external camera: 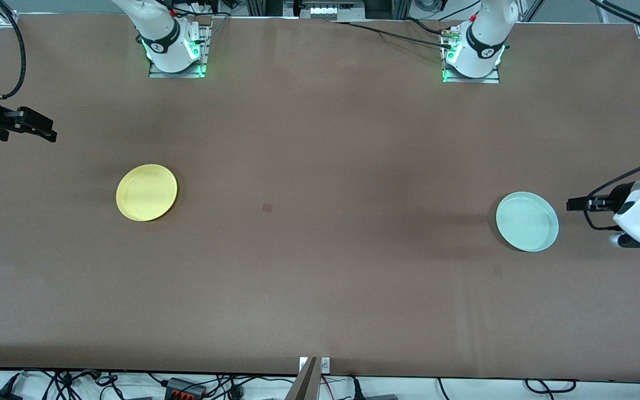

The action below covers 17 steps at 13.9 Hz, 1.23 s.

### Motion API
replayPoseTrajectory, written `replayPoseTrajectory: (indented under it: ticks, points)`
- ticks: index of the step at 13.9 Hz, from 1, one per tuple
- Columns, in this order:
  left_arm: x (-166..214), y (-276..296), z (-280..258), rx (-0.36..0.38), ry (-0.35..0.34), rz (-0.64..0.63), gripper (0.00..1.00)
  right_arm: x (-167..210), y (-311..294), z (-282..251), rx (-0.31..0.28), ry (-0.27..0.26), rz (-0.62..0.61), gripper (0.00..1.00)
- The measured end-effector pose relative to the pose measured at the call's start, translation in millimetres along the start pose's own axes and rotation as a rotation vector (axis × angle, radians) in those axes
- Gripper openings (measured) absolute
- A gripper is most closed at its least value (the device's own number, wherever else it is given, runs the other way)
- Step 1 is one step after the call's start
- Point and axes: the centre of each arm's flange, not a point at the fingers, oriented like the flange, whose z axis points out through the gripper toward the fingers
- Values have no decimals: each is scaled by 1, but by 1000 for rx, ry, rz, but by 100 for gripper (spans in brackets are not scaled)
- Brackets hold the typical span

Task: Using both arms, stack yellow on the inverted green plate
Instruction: 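Move the left gripper down to the rim of the green plate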

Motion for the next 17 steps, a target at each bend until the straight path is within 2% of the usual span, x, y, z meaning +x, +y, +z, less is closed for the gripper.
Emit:
replayPoseTrajectory:
  ticks: [5, 6, 8, 10, 12, 13, 14, 15, 17]
  points:
    - [-2, -51, 92, -21, 70, 102, 100, 0, 0, 0, 0, 0, 0, 100]
    - [-3, -61, 104, -62, 75, 107, 100, 0, 0, 0, 0, -1, 0, 100]
    - [-6, -77, 129, -189, 98, 131, 100, 0, 0, 0, 0, -1, 0, 100]
    - [-4, -89, 152, -234, 134, 157, 100, 0, 0, 0, 0, -1, 0, 100]
    - [0, -96, 171, -224, 170, 187, 94, 0, 0, 0, 0, -2, 0, 100]
    - [2, -96, 178, -220, 178, 199, 85, 0, 0, 0, 0, -2, 0, 100]
    - [3, -95, 183, -221, 178, 204, 84, 0, 0, 0, 0, -2, 0, 100]
    - [3, -93, 185, -223, 176, 208, 78, 0, 0, 0, 0, -2, 0, 100]
    - [4, -93, 187, -225, 174, 214, 55, 0, 0, 0, 0, -2, 0, 100]
